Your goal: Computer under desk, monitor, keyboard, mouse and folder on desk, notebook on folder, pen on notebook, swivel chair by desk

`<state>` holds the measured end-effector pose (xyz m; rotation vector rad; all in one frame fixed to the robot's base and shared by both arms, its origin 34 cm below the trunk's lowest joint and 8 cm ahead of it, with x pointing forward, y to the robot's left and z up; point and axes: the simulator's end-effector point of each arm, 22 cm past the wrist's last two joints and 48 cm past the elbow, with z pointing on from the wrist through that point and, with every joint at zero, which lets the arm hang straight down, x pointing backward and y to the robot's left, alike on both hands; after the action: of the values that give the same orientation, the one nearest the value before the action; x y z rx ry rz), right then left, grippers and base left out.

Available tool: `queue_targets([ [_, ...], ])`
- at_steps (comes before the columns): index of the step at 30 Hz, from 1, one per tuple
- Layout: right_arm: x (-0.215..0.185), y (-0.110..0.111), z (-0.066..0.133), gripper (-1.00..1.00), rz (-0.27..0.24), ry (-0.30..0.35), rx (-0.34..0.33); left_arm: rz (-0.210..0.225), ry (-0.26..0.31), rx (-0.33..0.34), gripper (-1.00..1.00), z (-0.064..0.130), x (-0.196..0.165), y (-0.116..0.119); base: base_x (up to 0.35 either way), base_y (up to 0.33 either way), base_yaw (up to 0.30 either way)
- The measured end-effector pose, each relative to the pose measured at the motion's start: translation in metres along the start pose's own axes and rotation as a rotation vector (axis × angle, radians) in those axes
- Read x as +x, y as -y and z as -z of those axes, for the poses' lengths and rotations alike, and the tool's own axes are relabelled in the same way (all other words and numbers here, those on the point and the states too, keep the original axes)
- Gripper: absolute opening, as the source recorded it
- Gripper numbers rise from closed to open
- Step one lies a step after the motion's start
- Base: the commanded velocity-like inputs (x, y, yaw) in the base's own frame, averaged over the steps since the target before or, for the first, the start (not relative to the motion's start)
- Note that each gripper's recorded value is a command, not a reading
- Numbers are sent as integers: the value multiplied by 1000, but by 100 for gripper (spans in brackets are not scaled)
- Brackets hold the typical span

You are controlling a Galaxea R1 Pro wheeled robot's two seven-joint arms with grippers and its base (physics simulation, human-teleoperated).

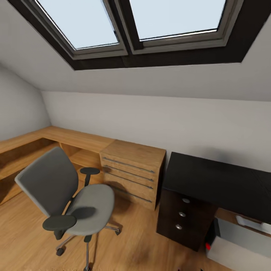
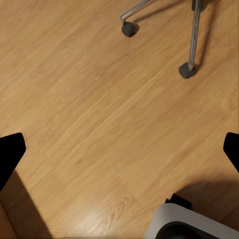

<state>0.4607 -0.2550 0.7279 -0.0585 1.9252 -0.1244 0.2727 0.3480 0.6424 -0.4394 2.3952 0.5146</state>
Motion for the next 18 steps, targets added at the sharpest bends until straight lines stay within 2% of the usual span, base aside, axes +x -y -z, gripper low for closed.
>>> queue_targets([
  [18, 1, -3, 0, 100, 2, -2, -7, 0, -2, 1, 100, 0, 1, 1, 0, 0, 279],
])
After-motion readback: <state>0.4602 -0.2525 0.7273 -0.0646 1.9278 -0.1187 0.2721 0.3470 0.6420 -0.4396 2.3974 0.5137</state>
